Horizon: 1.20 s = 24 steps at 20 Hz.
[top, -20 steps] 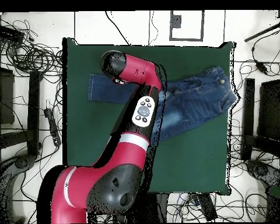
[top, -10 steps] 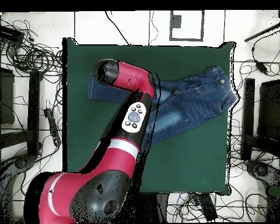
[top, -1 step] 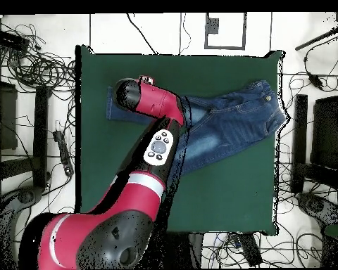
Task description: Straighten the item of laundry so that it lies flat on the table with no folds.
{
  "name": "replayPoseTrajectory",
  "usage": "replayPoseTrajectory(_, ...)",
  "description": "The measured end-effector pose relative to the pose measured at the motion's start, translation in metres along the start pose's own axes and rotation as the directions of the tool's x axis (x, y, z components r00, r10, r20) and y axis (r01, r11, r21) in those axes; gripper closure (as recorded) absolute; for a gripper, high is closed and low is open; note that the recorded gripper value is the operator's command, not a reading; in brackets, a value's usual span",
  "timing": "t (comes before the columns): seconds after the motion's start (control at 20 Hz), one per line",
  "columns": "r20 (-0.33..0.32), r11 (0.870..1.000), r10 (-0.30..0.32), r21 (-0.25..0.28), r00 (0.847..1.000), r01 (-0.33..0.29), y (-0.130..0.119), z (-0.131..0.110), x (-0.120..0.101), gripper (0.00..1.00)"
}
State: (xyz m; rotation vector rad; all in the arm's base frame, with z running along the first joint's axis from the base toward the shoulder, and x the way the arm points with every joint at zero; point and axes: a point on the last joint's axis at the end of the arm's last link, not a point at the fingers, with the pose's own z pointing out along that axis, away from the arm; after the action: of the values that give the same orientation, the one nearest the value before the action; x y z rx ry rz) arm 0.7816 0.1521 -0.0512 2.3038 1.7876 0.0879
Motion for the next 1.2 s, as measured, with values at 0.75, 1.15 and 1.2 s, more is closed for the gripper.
replayPoseTrajectory(0.75,0.012,0.978,-0.057,-0.199,0.998,0.058,-0.027,-0.01,-0.002,1.0)
replayPoseTrajectory(1.15,0.024,0.969,-0.063,-0.239,0.998,0.067,-0.033,-0.014,-0.001,1.0)
replayPoseTrajectory(1.2,0.023,0.968,-0.062,-0.24,0.998,0.065,-0.032,-0.017,-0.001,1.0)
